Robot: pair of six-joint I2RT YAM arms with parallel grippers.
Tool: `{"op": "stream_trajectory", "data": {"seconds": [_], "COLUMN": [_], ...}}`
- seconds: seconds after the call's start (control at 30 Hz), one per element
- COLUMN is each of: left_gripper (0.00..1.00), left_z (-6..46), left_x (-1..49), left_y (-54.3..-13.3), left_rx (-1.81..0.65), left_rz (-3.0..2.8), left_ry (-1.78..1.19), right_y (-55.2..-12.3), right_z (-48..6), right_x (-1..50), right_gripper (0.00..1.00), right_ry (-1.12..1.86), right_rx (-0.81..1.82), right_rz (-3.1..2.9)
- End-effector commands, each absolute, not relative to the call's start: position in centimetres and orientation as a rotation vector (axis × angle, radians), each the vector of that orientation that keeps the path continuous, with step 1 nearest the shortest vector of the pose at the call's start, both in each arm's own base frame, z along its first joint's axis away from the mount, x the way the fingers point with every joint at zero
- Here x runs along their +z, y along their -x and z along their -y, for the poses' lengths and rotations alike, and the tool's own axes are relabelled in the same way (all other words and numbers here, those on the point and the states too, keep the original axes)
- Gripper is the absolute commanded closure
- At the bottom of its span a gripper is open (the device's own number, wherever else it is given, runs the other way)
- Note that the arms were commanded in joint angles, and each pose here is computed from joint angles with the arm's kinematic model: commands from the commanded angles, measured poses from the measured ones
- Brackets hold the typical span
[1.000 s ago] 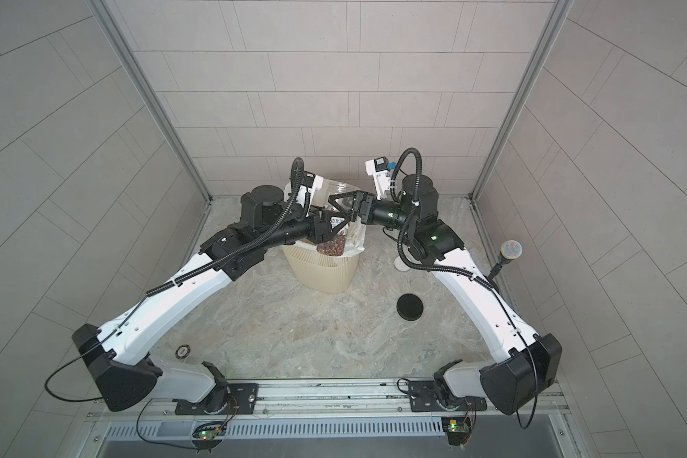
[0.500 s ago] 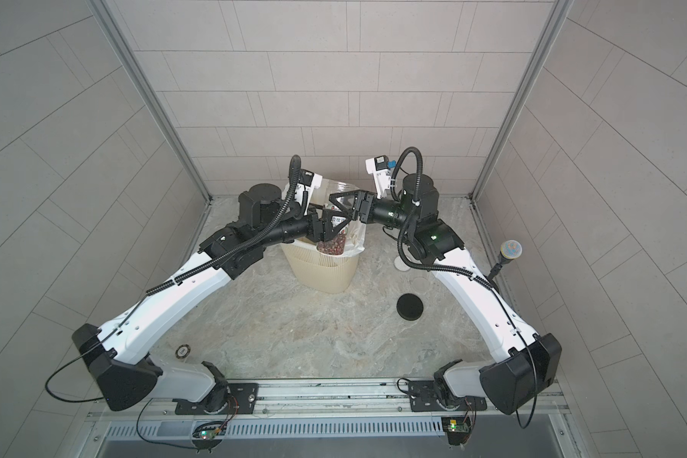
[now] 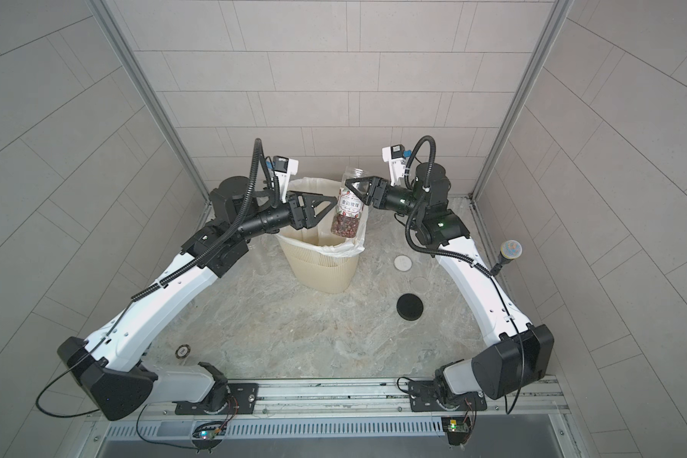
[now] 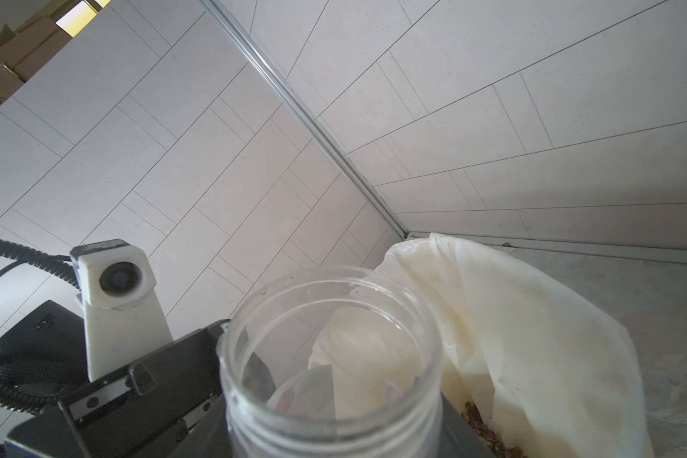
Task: Empty the moldy dried flower tea in the jars
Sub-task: Pour the moldy dried flower tea into the trash bin.
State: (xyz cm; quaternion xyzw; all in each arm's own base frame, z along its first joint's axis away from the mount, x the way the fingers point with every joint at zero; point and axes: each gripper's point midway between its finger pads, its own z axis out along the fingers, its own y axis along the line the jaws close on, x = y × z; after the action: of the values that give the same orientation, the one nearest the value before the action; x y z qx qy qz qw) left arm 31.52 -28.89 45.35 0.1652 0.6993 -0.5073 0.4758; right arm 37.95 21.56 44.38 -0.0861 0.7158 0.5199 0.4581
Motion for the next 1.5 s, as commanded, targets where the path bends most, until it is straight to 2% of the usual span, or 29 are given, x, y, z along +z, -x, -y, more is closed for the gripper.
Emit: {"op": "stream_trajectory", "data": {"seconds": [0.0, 0.27, 0.5, 0.77, 1.17, 1.47], "left_gripper": [0.18, 0.19, 0.21, 0.26, 0.34, 0.42], "left_z": [27.6, 26.1, 25.6, 27.4, 30.1, 31.4], "left_x": [47.5, 46.7, 45.7, 43.7, 41.6, 38.9], "left_y": [-31.2, -32.9, -34.2, -35.1, -35.3, -35.2], "left_rx": [-1.278, -1.242, -1.208, -1.286, -1.457, -1.472], "left_rz": [-1.641, -1.689, -1.738, -1.803, -1.844, -1.928], "left_ry": [-0.387, -0.329, -0.322, -0.367, -0.417, -0.438], "right_y": [-37.1, -35.8, -36.1, -35.7, -34.5, -34.1], "right_z": [-21.0, -18.8, -16.1, -16.7, -20.0, -21.2], "right_x": [46.4, 45.6, 42.2, 40.2, 39.6, 39.6], "right_gripper": [0.62, 0.63, 0.63, 0.62, 0.64, 0.64], "right_ry": [0.325, 0.587, 0.726, 1.016, 1.277, 1.325], "right_rx": [1.236, 0.866, 0.494, 0.179, -0.053, -0.147], "right_rz": [-1.727, -1.892, -2.009, -1.954, -1.758, -1.685]}}
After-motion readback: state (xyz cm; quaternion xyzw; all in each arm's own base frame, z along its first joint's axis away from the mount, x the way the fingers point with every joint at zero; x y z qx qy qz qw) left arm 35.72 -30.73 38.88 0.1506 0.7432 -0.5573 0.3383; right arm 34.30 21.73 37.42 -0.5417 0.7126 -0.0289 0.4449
